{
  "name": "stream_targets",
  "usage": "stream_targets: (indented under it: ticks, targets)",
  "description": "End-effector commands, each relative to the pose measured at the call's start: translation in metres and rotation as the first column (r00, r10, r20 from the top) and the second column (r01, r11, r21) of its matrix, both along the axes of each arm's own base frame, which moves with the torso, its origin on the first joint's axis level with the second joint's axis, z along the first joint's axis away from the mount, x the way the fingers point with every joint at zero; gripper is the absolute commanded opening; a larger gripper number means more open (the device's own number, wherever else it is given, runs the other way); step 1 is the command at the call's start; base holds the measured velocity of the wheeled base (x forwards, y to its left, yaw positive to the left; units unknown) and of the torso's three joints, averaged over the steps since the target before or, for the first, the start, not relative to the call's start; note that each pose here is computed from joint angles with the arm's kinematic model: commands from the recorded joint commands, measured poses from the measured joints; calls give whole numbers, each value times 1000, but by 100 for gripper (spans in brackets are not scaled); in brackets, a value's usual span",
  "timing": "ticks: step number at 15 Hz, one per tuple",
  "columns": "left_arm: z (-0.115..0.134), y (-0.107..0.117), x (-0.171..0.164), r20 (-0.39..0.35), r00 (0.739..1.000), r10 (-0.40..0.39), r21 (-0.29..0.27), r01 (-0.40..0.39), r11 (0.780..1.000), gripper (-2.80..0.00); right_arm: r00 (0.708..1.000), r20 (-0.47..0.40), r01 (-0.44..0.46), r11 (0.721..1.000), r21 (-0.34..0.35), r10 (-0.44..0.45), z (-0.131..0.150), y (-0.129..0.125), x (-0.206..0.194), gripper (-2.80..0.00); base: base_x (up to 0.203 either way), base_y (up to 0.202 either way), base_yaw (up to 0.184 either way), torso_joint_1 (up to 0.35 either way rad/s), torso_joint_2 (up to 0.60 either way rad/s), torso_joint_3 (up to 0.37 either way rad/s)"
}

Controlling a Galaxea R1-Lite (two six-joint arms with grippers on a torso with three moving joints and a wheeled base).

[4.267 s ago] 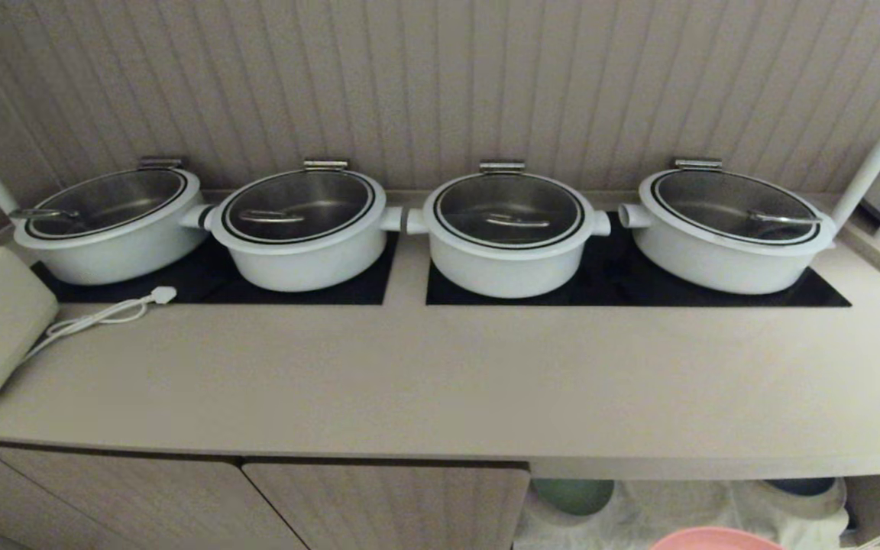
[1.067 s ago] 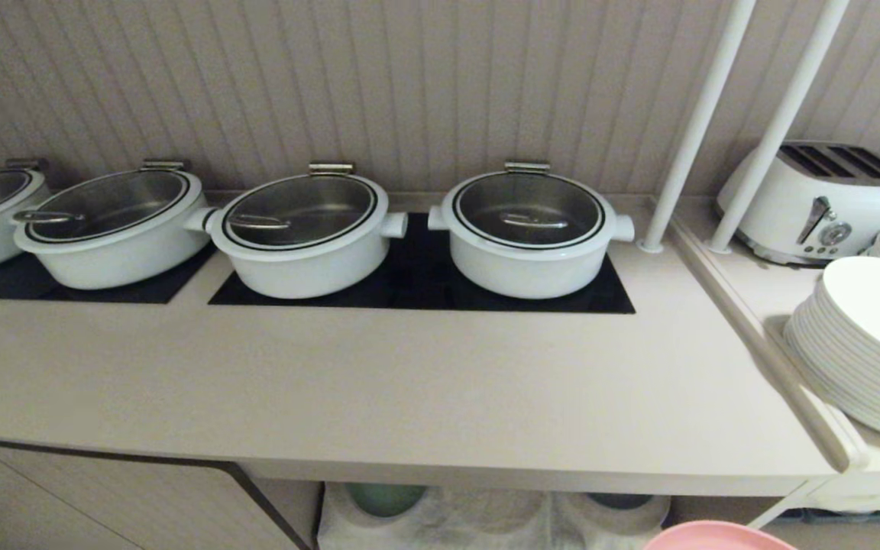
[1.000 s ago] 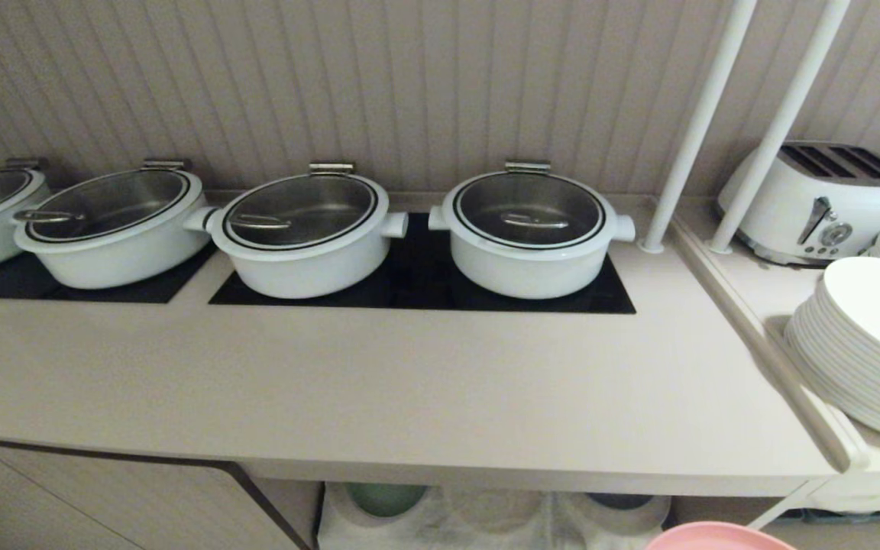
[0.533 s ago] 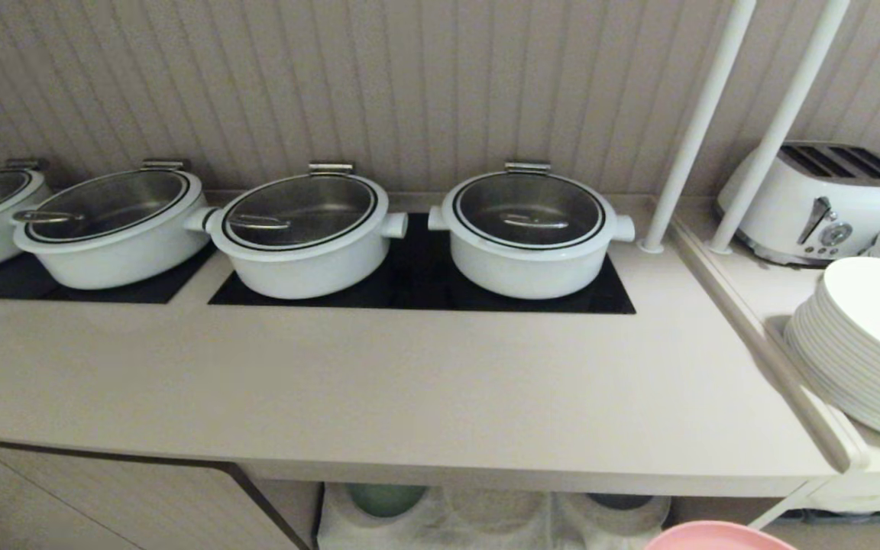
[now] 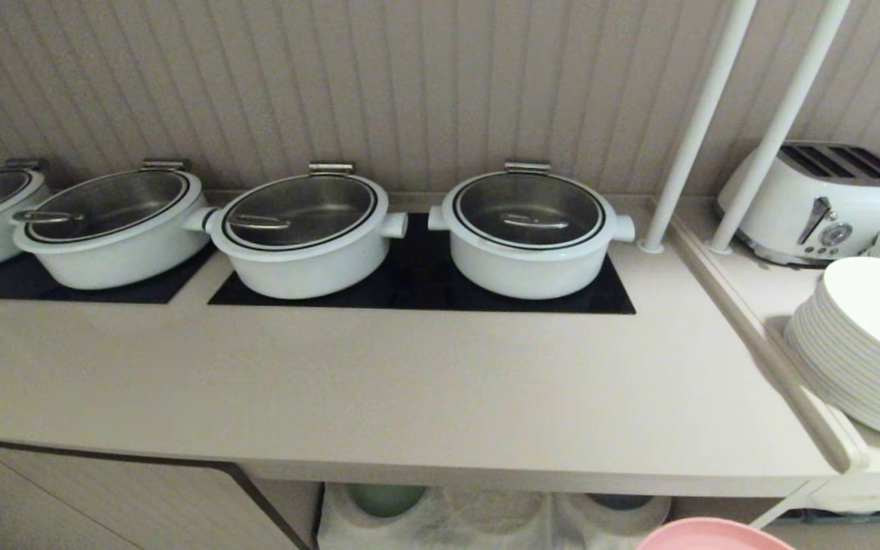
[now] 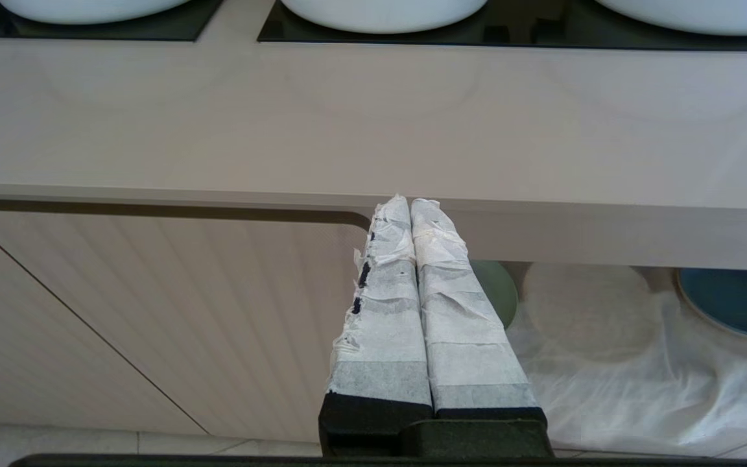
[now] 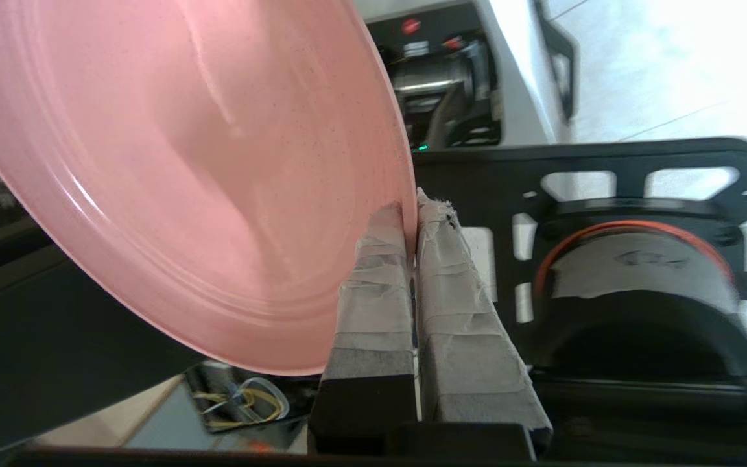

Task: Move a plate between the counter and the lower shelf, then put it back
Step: Put the plate in the cupboard

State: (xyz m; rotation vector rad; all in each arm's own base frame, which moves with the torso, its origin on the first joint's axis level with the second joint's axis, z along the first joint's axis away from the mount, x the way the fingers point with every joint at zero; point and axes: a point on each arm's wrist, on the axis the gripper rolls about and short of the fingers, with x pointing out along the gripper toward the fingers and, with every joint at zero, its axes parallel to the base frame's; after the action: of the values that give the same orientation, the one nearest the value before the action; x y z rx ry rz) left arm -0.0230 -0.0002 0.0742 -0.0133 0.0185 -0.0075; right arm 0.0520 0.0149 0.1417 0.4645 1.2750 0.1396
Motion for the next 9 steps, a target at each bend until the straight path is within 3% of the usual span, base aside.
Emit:
stream_targets:
  ticks: [1, 9]
  targets:
    - [0, 0, 0, 0, 1000, 0, -1, 0, 1000, -280, 1000, -18, 0, 1000, 17, 0, -1, 0, 0, -280, 0, 0, 0, 0, 0, 0]
    - [0, 0, 0, 0, 1000, 0, -1, 0, 1000, -280, 999, -38, 20, 1000, 21, -19, -4, 2, 10, -280, 0, 0, 0, 0, 0, 0]
